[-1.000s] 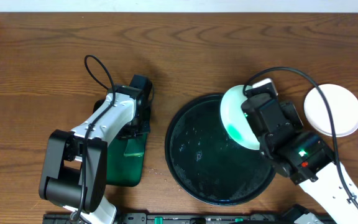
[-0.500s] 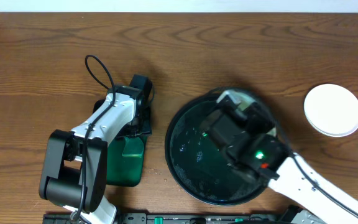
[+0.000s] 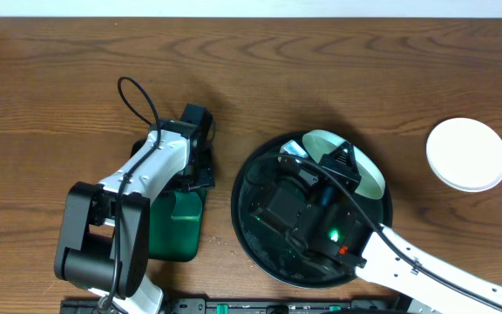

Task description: Clean dirty plates on tray and stack at the side

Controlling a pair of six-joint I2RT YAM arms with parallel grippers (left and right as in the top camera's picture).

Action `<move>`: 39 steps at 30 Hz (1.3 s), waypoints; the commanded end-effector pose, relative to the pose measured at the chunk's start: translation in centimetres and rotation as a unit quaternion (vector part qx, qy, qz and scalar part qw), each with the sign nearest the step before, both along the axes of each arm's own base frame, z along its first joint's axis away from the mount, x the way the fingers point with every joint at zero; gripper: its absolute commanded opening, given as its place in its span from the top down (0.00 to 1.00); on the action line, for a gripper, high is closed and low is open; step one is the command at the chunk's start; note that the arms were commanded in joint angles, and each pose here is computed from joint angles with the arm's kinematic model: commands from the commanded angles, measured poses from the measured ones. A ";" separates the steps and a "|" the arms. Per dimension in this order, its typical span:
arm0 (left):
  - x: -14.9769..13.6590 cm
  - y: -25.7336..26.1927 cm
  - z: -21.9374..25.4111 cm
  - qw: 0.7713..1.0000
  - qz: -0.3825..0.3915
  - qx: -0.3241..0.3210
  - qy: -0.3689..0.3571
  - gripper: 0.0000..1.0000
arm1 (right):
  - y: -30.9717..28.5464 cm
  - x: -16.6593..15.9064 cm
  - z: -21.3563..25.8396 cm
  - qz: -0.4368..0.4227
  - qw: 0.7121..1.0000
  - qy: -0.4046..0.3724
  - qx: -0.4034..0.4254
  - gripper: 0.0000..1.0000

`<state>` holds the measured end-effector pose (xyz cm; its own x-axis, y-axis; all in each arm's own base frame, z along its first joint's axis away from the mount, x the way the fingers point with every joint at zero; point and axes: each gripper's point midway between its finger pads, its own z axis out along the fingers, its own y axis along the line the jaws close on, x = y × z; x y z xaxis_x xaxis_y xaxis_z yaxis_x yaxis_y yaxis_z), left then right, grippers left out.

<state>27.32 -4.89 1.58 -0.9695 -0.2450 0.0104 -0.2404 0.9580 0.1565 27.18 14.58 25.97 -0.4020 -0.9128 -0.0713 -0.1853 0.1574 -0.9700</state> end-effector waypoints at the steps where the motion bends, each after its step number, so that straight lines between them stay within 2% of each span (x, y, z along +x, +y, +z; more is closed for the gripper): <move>1: -0.5 -0.1 -0.1 1.000 0.000 -0.006 0.006 0.20 | 0.2 -0.2 2.2 -0.005 0.999 -0.038 -0.027 0.99; 11: -0.5 -0.1 -0.1 1.000 0.000 -0.006 0.006 0.19 | 0.8 -0.5 2.2 0.006 0.999 -0.039 -0.025 0.99; 16: -0.5 -0.1 -0.1 1.000 0.000 -0.006 0.006 0.19 | 1.7 -0.1 1.7 0.010 0.999 -0.041 0.028 0.99; 22: -0.5 -0.1 -0.1 1.000 0.000 -0.006 0.006 0.19 | 1.8 -0.5 3.1 0.004 0.997 -0.070 -0.019 0.99; 24: -0.5 -0.1 -0.1 1.000 0.000 -0.006 0.006 0.19 | 1.8 -0.3 3.7 -0.005 0.996 -0.088 -0.009 0.99; 25: -0.5 -0.1 -0.1 1.000 0.000 -0.006 0.006 0.19 | 2.3 -0.8 4.0 0.003 0.995 -0.088 -0.035 0.99; 30: -0.6 -0.1 -0.1 1.000 0.000 -0.006 0.008 0.19 | 1.7 0.3 3.0 -0.021 0.990 -0.107 0.088 0.99; 33: -0.7 -0.1 -0.1 1.000 0.000 -0.005 0.009 0.19 | 2.3 1.1 -1.0 -0.018 0.978 -0.026 0.206 0.99; 35: -0.6 -0.1 -0.1 1.000 0.000 -0.005 0.009 0.19 | 2.2 1.3 -3.6 -0.042 0.956 0.026 0.288 0.99; 39: -0.6 -0.1 -0.1 1.000 0.000 -0.005 0.008 0.19 | 0.0 1.9 -7.6 -0.157 0.879 0.088 0.442 0.99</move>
<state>27.30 -4.88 1.58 -0.9695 -0.2450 0.0110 -0.2403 0.9579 0.1568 28.96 14.19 21.63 -0.5407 -0.7127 -0.4469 -0.1961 0.6233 -0.7570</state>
